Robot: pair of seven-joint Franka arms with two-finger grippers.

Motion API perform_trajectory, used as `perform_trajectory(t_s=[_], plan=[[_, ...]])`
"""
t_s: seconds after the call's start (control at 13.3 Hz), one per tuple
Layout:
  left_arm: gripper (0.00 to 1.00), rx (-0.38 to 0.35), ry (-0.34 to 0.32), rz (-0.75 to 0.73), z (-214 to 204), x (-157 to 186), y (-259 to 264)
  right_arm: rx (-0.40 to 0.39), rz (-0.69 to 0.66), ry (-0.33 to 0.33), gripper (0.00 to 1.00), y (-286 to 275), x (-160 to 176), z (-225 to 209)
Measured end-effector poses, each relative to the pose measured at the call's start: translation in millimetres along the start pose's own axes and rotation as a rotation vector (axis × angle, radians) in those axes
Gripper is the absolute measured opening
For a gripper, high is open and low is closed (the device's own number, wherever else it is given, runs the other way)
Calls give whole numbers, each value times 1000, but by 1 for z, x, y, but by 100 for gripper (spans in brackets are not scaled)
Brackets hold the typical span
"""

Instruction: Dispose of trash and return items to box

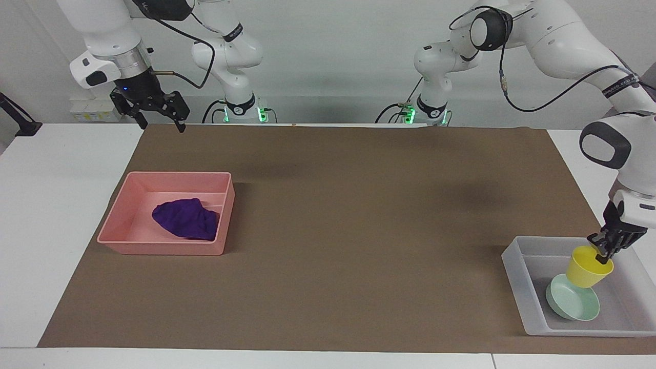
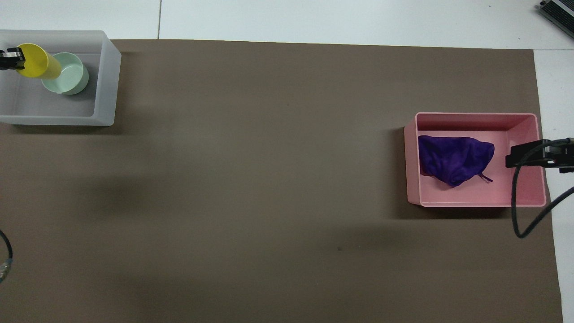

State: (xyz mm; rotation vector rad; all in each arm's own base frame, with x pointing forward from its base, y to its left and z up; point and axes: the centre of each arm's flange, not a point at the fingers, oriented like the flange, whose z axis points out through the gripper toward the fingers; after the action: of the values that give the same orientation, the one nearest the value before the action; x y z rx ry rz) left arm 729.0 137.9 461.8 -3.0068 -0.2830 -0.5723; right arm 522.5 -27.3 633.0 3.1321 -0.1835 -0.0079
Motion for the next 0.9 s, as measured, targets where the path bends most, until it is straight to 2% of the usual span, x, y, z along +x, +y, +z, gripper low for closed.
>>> perform_trajectory(t_s=[0.53, 0.9], plan=[[3, -21, 13, -39, 27, -3, -11, 0, 1, -2, 100, 1, 0, 1], [3, -52, 14, -77, 53, -20, -11, -1, 1, -8, 100, 1, 0, 4]])
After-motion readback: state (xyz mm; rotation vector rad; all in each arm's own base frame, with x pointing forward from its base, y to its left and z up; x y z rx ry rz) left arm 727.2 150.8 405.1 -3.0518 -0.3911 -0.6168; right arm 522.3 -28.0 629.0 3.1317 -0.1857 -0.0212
